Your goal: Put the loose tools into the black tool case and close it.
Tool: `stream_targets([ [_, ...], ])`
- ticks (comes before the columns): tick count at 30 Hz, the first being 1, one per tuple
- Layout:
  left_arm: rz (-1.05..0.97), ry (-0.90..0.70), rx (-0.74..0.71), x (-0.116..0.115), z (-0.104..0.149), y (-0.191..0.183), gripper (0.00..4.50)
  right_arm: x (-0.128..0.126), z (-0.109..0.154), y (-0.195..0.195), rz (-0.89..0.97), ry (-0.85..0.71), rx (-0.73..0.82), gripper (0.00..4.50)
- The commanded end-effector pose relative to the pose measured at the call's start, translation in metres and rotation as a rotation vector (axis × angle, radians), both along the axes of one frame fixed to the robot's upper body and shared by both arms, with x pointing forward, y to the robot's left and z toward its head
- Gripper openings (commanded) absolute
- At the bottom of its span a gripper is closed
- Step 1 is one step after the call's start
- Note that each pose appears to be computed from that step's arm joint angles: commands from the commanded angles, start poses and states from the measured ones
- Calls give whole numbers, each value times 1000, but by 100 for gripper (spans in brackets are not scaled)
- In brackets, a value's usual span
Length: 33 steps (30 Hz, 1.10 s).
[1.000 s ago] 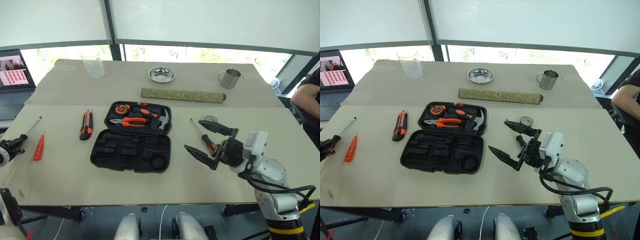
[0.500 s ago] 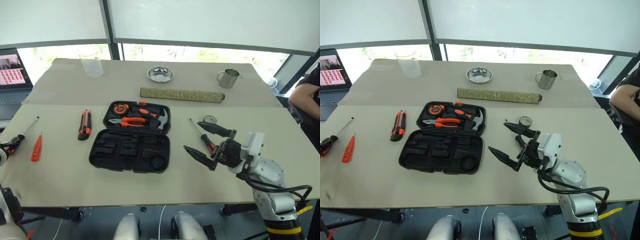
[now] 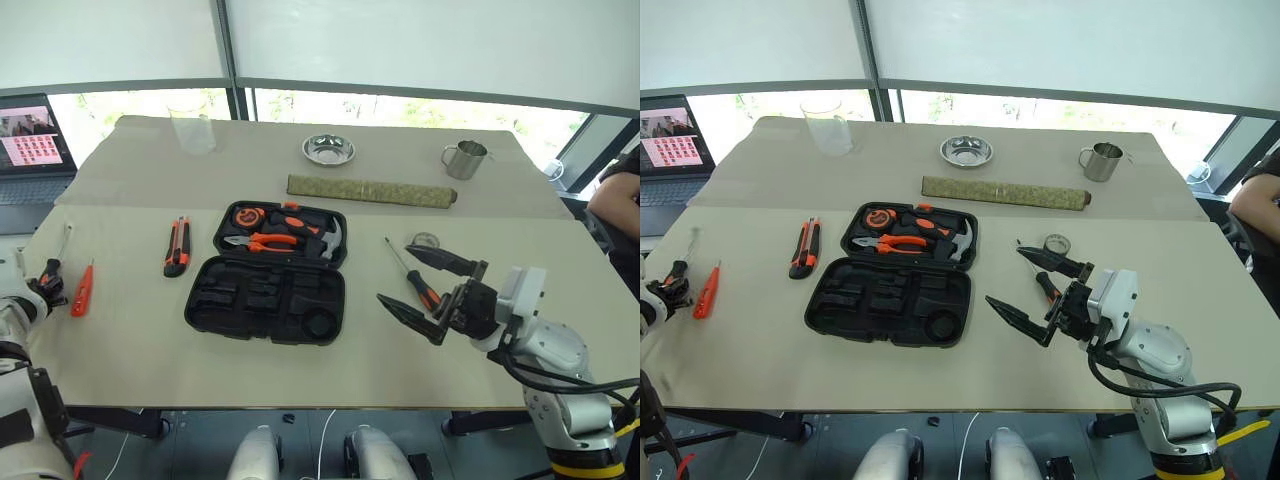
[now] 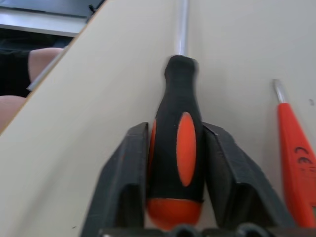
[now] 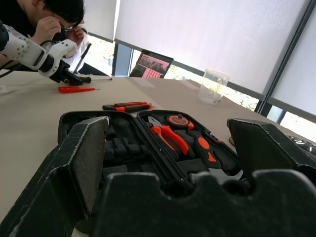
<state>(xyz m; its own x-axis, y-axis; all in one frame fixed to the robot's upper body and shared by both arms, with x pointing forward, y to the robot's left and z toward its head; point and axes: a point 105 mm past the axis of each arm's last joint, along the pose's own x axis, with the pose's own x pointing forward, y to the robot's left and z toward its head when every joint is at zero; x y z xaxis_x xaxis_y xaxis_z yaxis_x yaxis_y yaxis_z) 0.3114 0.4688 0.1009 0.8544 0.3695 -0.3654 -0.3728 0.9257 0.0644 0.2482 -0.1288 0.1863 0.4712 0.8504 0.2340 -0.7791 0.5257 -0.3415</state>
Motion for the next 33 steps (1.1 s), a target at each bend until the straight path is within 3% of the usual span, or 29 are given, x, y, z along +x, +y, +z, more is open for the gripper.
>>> stream_targets([
  [1, -9, -84, 25, -5, 14, 7, 93, 0, 10, 0, 5, -37, 16, 450],
  [5, -188, -379, 106, -7, 68, 2, 93, -3, 5, -4, -15, -34, 11, 450],
  [8, -404, -461, 171, -6, 87, -23, 93, -4, 5, -8, -25, -37, 6, 450],
  [15, -1251, -266, 488, -5, 77, -151, 93, -8, 3, -23, -9, -33, -71, 450],
  [19, -1565, -187, 586, 3, 74, -198, 93, -15, 5, -26, 58, 16, -108, 450],
  [24, -1757, -125, 655, 25, 69, -233, 93, -19, -2, -29, 93, 85, -157, 450],
  [33, -1817, 3, 723, 54, 52, -263, 93, -27, -3, -21, 54, 86, -128, 450],
])
